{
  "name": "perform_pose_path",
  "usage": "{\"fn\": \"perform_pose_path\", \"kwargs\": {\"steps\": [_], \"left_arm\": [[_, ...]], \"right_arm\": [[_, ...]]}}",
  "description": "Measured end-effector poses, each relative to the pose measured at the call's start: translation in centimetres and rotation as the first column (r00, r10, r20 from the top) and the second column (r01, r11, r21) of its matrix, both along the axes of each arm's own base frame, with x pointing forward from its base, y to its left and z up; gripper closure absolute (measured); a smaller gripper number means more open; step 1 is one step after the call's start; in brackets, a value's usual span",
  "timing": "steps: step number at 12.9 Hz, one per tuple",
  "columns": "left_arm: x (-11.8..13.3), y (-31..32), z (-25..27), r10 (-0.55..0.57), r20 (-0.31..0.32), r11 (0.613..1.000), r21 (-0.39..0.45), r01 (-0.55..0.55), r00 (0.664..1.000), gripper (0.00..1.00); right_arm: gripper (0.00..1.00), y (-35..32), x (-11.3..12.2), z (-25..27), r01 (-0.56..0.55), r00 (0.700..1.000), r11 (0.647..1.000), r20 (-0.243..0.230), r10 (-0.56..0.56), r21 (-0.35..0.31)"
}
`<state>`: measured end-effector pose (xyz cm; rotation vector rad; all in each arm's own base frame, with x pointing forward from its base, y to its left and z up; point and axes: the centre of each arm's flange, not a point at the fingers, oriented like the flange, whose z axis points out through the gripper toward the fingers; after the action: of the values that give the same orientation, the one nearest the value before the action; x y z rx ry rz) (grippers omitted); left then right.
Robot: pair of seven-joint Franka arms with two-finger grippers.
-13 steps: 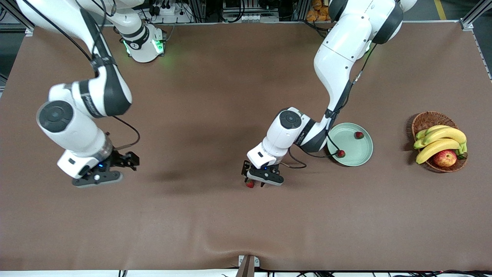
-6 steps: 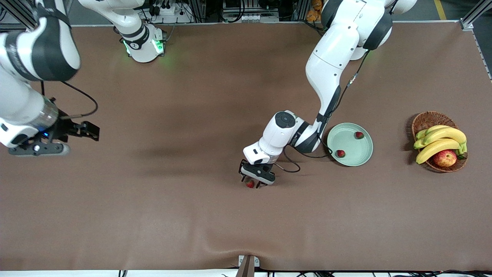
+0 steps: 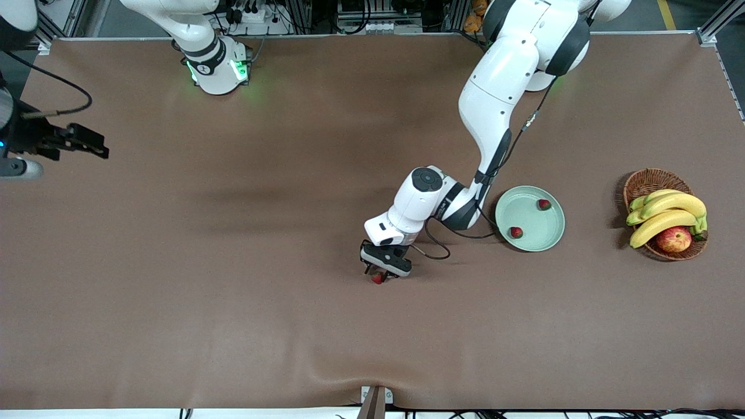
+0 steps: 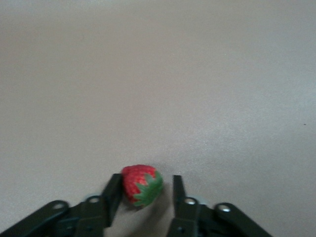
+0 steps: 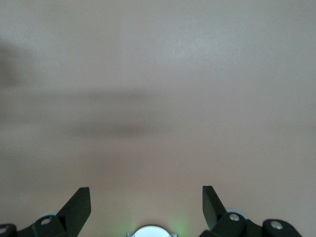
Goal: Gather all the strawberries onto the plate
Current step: 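Carry the strawberry to the plate and open the left gripper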
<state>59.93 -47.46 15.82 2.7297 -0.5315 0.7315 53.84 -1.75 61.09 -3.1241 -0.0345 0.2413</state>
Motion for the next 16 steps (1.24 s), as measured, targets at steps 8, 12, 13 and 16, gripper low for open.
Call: {"fn": "perform_pose_path", "kwargs": {"steps": [8, 12, 13, 16], "left_arm": [[2.0, 1.2, 2.6, 0.017, 0.044, 1.000, -0.018, -0.016, 0.999, 0.67], [3.9, 8.8, 9.9, 0.122, 0.049, 0.992, -0.030, -0.120, 0.991, 0.67], [3.1, 11.0, 11.3, 0.141, 0.032, 0.990, -0.014, -0.141, 0.989, 0.67], [0.0, 17.7, 13.3, 0.192, -0.069, 0.979, 0.089, -0.186, 0.979, 0.67]], "right_arm": [[0.00, -2.1, -0.4, 2.1, -0.046, 0.999, 0.999, 0.016, 0.046, 0.015], [0.00, -2.1, -0.2, 2.3, 0.051, 0.998, 0.999, 0.039, -0.051, 0.002], [0.00, -2.1, -0.1, 2.4, 0.056, 0.998, 0.998, 0.042, -0.056, 0.002], [0.00, -2.1, -0.1, 2.4, 0.062, 0.997, 0.998, 0.049, -0.062, 0.002]]}}
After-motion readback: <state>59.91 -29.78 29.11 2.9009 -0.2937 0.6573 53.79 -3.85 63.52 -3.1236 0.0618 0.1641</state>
